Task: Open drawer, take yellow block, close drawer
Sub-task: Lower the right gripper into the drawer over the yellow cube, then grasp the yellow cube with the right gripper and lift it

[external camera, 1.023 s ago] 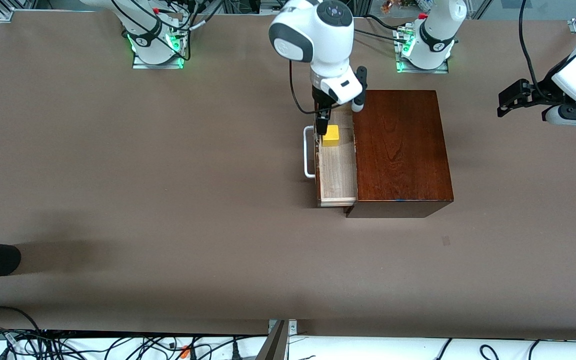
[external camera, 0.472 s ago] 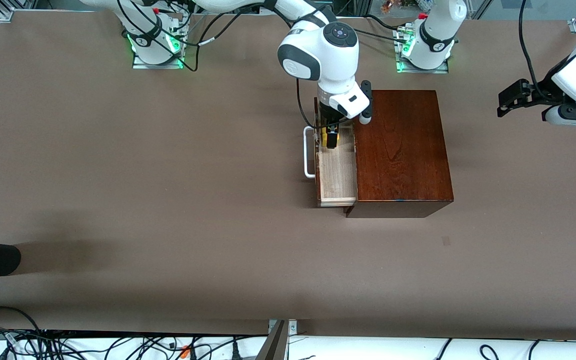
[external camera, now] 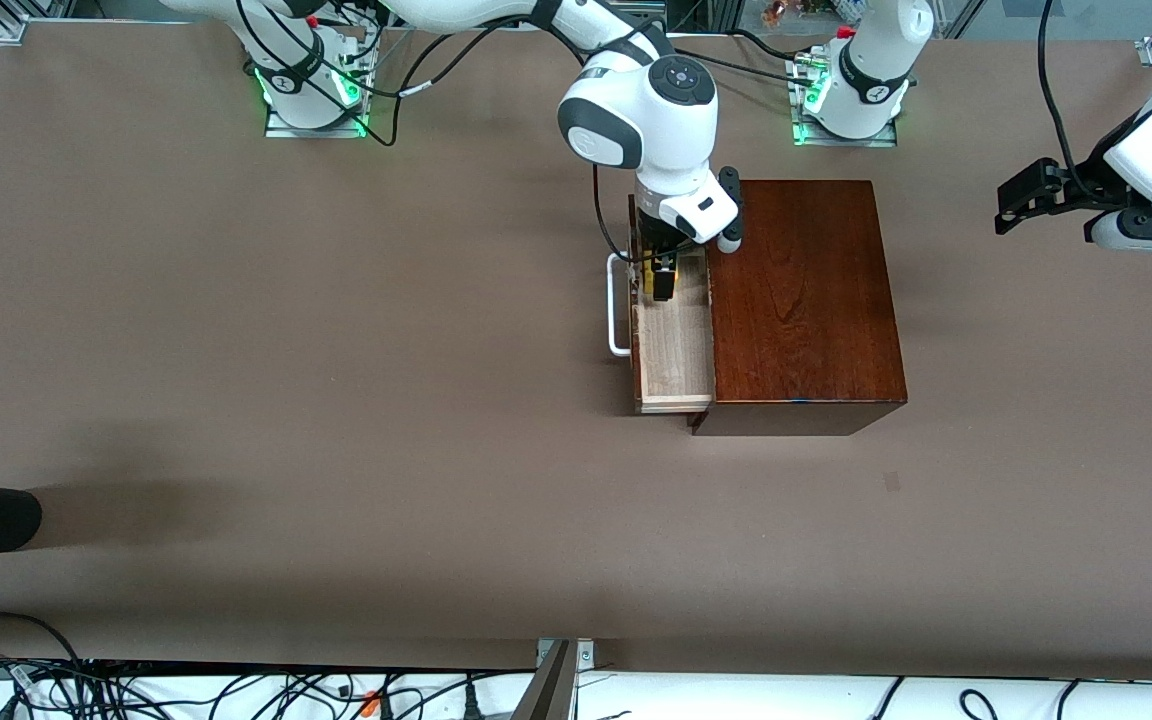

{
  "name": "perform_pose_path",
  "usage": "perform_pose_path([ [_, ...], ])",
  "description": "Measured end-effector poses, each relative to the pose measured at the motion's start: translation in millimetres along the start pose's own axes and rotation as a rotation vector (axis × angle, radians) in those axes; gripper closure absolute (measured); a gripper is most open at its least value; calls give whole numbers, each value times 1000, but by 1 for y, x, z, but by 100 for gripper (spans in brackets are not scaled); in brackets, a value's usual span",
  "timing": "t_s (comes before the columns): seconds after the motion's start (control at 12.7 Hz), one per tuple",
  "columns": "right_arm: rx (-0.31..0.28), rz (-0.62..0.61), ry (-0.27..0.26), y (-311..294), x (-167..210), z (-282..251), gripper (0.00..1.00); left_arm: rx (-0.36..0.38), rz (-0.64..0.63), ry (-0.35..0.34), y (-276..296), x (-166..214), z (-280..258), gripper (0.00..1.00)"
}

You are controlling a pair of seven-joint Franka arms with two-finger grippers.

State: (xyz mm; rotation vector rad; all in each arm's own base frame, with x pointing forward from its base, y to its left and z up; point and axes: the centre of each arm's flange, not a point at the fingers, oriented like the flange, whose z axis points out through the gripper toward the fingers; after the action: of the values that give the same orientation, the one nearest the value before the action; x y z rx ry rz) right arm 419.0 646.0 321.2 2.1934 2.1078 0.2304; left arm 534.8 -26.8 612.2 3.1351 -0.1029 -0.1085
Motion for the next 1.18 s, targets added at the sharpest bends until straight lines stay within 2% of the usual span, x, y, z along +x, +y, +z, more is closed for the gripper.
perform_pose_path([
  [0.08,-2,-3,-4,0,0,2,0,0,0,0,0,0,0,0],
  [0.16,-6,-7,-8,0,0,4,7,0,0,0,0,0,0,0],
  [0.24,-9,-10,-11,-1,0,5,7,0,0,0,0,0,0,0],
  [0.31,-9,-11,-11,-1,0,6,15,0,0,0,0,0,0,0],
  [0.47,-10,-11,-11,-1,0,5,41,0,0,0,0,0,0,0],
  [0.55,-11,-10,-9,0,0,4,45,0,0,0,0,0,0,0],
  [0.94,-9,12,-25,2,2,-8,45,0,0,0,0,0,0,0],
  [1.18,3,64,-58,13,4,-66,45,0,0,0,0,0,0,0],
])
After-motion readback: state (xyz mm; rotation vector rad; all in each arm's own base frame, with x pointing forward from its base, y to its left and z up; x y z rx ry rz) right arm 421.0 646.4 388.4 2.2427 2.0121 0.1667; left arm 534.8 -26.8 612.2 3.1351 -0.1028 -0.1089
